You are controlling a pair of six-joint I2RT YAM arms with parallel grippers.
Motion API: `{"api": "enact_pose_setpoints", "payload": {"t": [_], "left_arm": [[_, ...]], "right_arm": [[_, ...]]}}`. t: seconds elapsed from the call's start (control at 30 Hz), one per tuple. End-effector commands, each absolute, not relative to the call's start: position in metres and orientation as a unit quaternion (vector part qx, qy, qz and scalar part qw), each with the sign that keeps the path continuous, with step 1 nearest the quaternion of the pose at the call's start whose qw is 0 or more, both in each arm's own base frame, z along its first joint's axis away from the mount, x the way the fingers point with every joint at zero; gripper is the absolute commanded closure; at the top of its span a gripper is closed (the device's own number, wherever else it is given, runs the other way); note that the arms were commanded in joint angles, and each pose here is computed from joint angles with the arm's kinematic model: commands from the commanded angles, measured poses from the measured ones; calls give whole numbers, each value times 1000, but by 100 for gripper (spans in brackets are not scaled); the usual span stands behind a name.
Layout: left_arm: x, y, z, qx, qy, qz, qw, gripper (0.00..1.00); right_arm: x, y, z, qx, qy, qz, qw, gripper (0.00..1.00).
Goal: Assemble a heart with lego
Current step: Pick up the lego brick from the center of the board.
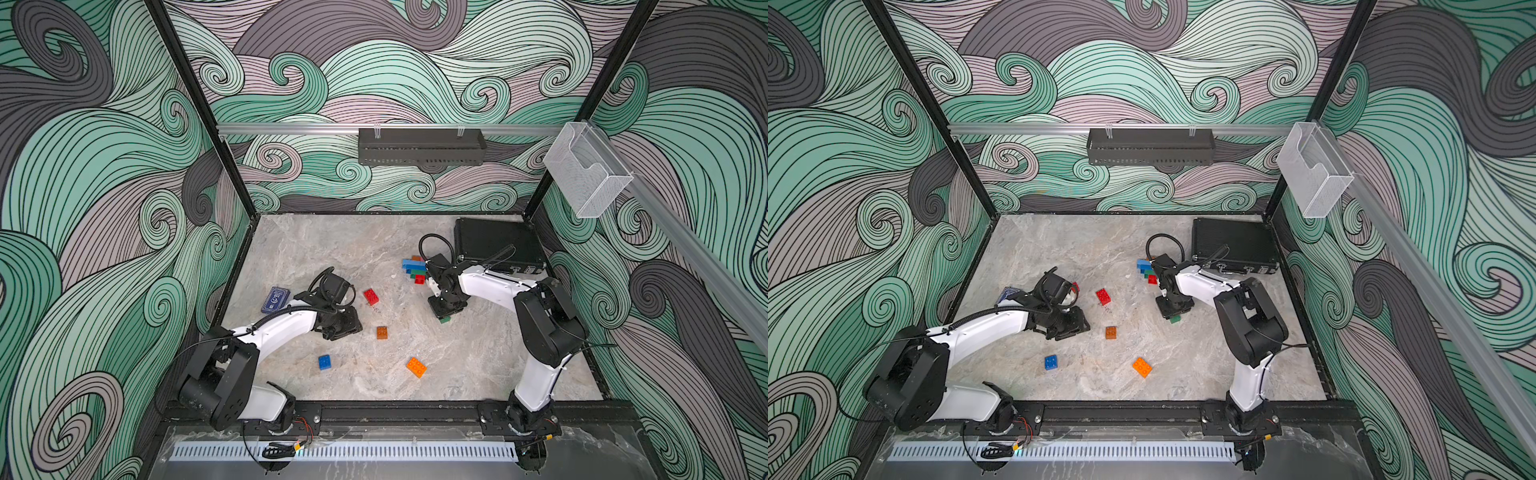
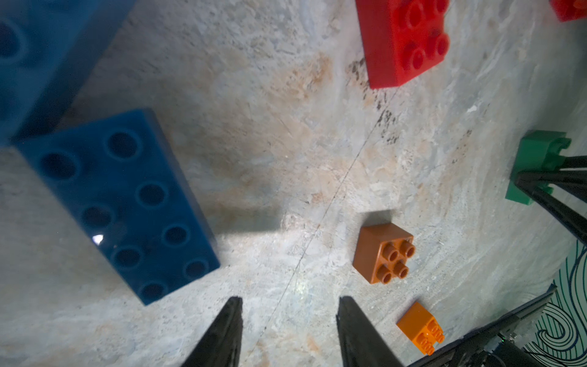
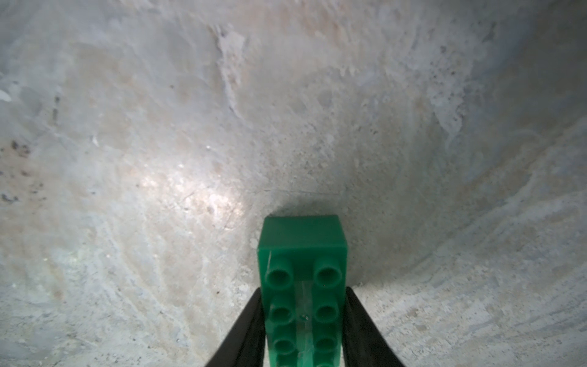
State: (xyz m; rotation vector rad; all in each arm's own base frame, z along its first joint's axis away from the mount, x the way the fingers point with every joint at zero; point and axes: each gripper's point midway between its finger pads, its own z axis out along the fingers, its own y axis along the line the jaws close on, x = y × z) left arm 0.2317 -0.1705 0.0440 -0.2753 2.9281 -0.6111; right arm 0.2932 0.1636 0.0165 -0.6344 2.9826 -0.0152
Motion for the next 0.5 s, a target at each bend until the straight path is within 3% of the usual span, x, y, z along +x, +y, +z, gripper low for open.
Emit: {"api": "enact_pose_setpoints", "payload": {"t": [0.0,0.23,0.47], "left_arm": [[232,-168,46,-100,971,-206,72,50],[230,-164,50,-103,971,-203,80,51],[227,-156,53,-114,968,-206,84,51]], "right_arm": [[296,165,29,-210,976,-5,57,64],[293,177,59,-235,968,21,82,67],[264,227,83,-371,919,96,98,68]]}}
